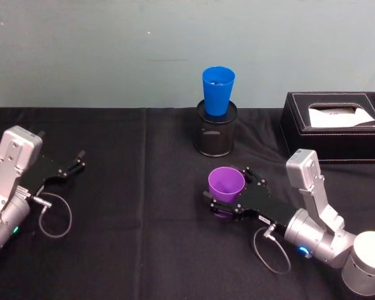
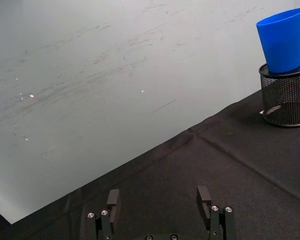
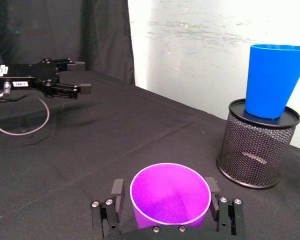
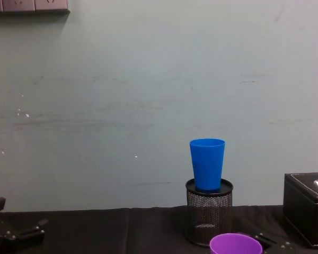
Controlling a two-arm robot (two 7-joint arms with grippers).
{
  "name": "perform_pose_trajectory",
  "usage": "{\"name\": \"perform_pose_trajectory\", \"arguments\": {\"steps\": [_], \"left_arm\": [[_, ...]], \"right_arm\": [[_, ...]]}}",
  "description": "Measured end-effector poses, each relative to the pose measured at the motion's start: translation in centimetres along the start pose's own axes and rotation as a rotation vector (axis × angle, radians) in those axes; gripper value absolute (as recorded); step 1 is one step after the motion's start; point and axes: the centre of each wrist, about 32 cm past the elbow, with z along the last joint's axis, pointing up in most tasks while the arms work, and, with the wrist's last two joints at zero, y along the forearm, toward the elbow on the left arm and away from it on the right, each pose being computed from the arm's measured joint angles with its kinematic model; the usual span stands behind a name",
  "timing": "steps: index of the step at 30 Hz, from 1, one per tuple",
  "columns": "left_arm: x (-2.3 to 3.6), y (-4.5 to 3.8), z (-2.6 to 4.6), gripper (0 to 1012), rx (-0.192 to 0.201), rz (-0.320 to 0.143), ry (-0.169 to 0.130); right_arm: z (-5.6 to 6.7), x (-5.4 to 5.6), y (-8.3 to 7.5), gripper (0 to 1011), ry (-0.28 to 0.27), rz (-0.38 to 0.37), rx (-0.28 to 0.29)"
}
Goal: Pick up one cup with a gripper and tap it against the other cup.
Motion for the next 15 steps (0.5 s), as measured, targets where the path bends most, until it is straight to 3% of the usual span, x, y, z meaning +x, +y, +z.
{"name": "perform_pose_trajectory", "arguments": {"steps": [5, 15], "left_arm": [[0.00, 0.00, 0.00, 1000, 0.000, 0.000, 0.000], [0.00, 0.00, 0.00, 1000, 0.000, 0.000, 0.000]], "right_arm": [[0.00, 0.03, -0.04, 1004, 0.000, -0.001, 0.000], [-0.01, 0.03, -0.07, 798, 0.000, -0.001, 0.001]]}}
